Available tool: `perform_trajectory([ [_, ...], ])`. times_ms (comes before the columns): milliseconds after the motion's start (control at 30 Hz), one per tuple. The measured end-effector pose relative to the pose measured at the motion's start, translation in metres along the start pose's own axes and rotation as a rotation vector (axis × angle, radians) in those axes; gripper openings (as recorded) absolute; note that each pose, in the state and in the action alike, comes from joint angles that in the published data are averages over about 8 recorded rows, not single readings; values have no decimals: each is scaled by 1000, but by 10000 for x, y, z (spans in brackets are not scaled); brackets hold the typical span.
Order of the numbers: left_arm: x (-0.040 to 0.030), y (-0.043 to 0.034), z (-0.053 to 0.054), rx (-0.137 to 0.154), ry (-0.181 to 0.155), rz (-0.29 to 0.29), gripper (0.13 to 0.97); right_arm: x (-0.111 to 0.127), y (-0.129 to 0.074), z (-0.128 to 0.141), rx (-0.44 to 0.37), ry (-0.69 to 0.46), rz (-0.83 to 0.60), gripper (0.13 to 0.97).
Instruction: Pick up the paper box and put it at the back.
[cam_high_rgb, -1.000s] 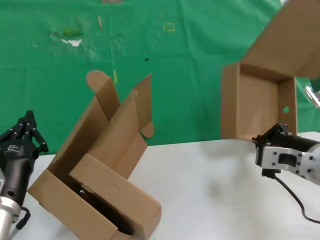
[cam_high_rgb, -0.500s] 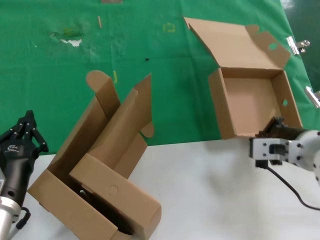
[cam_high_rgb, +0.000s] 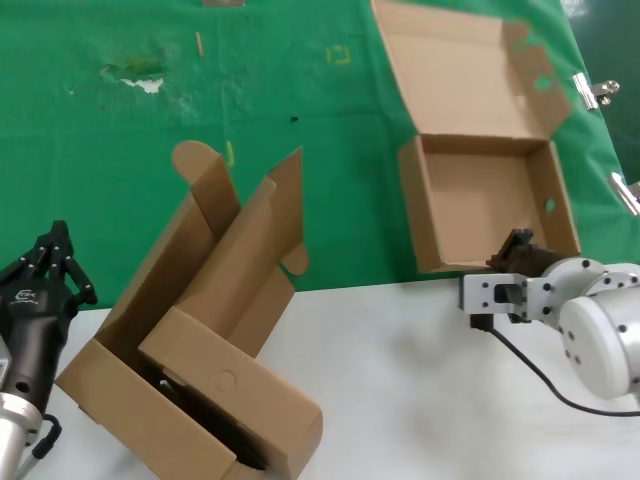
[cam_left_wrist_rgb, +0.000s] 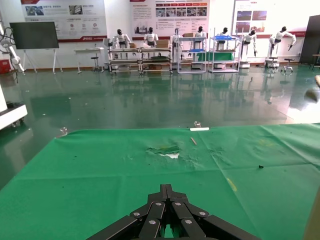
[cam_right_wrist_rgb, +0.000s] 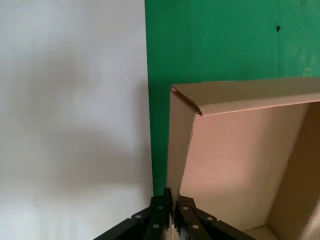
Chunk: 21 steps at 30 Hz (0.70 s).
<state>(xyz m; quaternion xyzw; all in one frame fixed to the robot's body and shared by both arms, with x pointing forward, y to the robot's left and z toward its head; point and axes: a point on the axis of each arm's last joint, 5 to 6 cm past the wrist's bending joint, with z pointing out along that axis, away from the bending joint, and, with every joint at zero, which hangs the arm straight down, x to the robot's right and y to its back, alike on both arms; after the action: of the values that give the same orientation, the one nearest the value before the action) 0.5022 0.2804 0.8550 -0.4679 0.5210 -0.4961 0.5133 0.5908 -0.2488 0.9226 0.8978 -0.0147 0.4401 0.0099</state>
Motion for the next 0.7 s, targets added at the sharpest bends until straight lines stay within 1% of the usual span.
perform_trajectory([
  [100, 0, 0, 0, 0, 0, 0, 140, -12, -64, 66, 0, 1, 2, 143],
  [400, 0, 0, 0, 0, 0, 0, 140, -45, -358, 223, 33, 57, -2, 208],
  [567, 0, 0, 0, 0, 0, 0, 140, -56, -462, 248, 55, 74, -5, 289],
  [667, 0, 0, 0, 0, 0, 0, 140, -33, -471, 223, 69, 79, 3, 338],
  [700, 0, 0, 0, 0, 0, 0, 140, -20, -465, 205, 74, 81, 7, 338],
])
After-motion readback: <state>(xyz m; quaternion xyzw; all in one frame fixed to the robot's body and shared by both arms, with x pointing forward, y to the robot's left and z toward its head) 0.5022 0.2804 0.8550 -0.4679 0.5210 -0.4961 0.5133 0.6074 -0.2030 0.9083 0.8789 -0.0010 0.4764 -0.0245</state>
